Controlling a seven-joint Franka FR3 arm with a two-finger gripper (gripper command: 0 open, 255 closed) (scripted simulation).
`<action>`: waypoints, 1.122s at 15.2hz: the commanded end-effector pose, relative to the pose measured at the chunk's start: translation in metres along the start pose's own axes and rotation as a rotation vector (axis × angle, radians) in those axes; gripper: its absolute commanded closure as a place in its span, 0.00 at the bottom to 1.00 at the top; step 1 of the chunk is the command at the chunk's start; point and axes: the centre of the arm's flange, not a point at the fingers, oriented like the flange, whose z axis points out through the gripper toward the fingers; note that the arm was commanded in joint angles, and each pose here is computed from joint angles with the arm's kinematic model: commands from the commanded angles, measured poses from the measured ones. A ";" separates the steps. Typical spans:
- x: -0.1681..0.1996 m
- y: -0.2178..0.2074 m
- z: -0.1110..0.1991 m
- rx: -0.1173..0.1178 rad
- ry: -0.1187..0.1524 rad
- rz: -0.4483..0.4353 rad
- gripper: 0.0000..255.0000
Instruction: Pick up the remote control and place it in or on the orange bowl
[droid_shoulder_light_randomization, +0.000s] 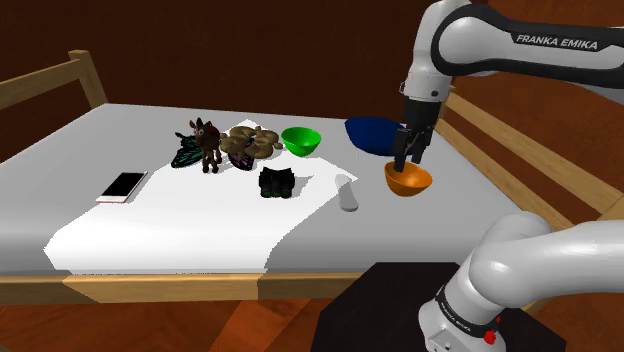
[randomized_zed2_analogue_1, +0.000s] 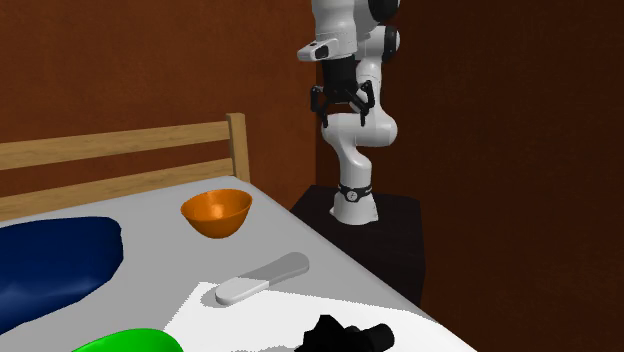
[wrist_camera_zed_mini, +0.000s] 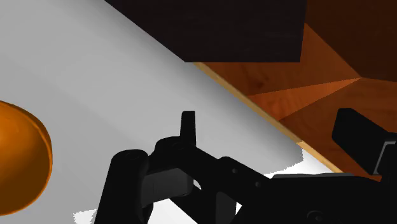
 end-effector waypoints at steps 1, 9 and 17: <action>0.000 0.000 0.000 0.000 0.000 0.000 0.00; 0.074 0.022 0.062 -0.009 0.052 0.164 0.00; 0.146 0.057 0.120 -0.018 0.105 0.329 0.00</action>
